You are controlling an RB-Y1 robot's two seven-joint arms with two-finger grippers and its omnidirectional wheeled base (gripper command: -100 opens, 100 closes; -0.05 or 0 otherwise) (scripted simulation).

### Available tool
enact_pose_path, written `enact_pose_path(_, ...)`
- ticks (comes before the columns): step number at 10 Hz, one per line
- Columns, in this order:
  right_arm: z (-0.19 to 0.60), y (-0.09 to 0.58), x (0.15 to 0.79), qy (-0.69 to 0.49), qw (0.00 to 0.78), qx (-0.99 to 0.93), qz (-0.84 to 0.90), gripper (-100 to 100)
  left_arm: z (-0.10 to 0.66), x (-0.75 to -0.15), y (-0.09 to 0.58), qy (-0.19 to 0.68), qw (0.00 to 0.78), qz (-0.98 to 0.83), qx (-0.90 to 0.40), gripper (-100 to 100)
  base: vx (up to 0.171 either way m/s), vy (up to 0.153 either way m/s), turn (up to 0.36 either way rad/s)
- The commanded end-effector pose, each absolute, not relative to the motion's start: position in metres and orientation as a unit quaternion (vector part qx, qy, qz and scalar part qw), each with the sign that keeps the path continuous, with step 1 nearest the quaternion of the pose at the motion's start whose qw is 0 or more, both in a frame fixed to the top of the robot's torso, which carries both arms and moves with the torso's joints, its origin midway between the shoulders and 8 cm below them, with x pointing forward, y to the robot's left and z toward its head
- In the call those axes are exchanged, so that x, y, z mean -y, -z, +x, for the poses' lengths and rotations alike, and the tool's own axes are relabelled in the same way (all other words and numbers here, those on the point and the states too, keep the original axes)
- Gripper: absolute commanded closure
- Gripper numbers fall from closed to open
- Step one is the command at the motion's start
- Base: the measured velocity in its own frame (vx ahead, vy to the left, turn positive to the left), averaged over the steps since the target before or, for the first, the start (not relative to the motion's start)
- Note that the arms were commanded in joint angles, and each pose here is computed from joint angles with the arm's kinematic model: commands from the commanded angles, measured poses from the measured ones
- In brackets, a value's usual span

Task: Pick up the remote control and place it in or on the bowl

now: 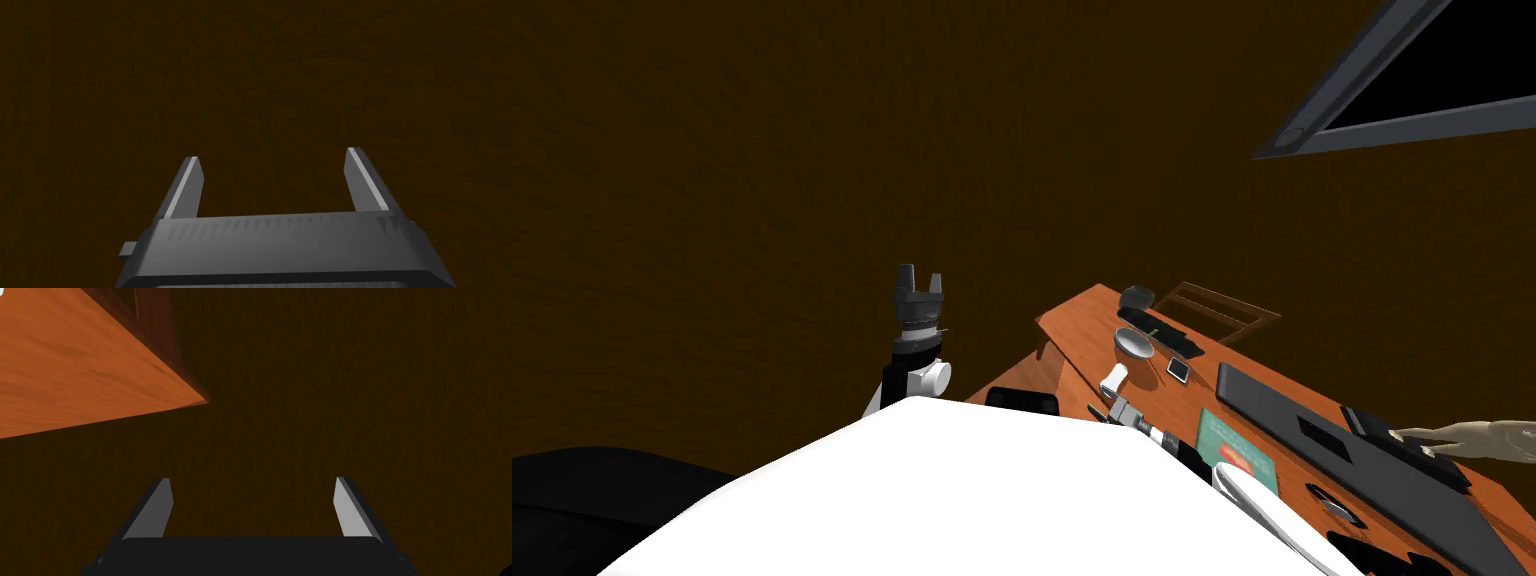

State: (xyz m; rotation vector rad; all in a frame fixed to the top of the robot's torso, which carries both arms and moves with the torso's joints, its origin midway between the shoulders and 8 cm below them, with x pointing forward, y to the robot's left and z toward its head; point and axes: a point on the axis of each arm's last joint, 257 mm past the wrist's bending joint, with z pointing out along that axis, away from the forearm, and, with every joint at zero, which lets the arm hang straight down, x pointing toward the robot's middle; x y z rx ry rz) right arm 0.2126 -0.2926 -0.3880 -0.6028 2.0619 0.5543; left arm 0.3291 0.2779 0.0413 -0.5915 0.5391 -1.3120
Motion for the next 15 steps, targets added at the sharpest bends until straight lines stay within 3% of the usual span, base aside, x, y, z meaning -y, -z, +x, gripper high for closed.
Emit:
enact_pose_path(1, 0.2, 0.4, 0.303, -0.207, 0.427, -0.837, -0.271, -100, 0.329, -0.278, -0.041, 0.593, 0.719, -0.268, -0.244, 0, -0.006, -0.004, 0.208)
enact_pose_path(15, 0.095, 0.48, 0.467, -0.053, 0.21, -0.834, -0.507, -100, 0.329, -0.278, -0.041, 0.593, 0.719, -0.268, -0.244, 0, -0.018, -0.006, 0.271)
